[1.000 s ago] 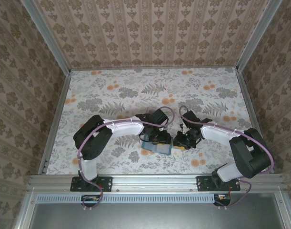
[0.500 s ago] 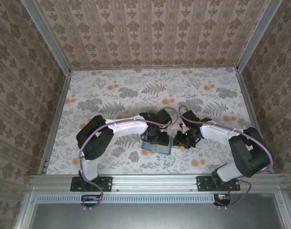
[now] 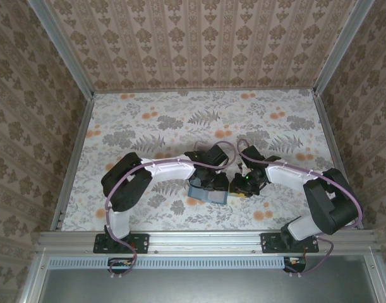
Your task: Take the credit cards out of the card holder
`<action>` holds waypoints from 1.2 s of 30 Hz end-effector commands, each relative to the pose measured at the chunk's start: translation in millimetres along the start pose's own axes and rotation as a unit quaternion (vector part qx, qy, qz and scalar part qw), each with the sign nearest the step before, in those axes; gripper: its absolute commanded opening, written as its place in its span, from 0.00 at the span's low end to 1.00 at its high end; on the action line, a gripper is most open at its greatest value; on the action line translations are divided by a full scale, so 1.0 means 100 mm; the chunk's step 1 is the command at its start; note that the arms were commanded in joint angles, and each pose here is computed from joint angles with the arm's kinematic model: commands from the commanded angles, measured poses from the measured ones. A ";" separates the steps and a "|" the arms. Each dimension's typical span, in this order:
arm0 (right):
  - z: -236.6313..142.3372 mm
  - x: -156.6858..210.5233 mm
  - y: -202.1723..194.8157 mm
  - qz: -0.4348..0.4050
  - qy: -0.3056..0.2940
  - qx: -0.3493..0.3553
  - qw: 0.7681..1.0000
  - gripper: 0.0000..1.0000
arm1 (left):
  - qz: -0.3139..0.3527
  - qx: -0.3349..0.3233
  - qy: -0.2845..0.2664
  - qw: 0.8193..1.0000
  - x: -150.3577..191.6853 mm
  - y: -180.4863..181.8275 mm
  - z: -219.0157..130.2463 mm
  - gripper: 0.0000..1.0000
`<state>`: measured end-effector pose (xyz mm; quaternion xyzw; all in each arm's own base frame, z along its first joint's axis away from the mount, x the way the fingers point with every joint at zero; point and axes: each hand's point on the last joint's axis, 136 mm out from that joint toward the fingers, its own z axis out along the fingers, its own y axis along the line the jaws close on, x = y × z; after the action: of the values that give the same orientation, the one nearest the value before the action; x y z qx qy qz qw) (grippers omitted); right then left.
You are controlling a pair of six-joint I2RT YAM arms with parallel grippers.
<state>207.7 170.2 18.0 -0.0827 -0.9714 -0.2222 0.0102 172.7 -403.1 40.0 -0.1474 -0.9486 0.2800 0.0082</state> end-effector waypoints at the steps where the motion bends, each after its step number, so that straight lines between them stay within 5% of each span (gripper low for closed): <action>1: -0.01 0.04 -0.07 -0.003 0.005 0.023 1.000 0.28 | -0.017 0.027 0.009 0.999 0.01 -0.04 0.05 0.22; 18: -0.02 0.04 -0.07 -0.003 0.006 0.024 1.000 0.28 | 0.002 -0.136 0.013 0.991 0.11 0.50 -0.11 0.33; 36: -0.04 0.03 -0.06 -0.005 0.000 0.021 1.000 0.29 | 0.072 -0.305 0.009 0.950 0.06 0.68 -0.44 0.43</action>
<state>206.3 169.4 17.7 -0.0836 -0.9717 -0.2206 0.0133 188.5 -339.1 36.8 -0.1903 -0.9804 0.0286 -0.0435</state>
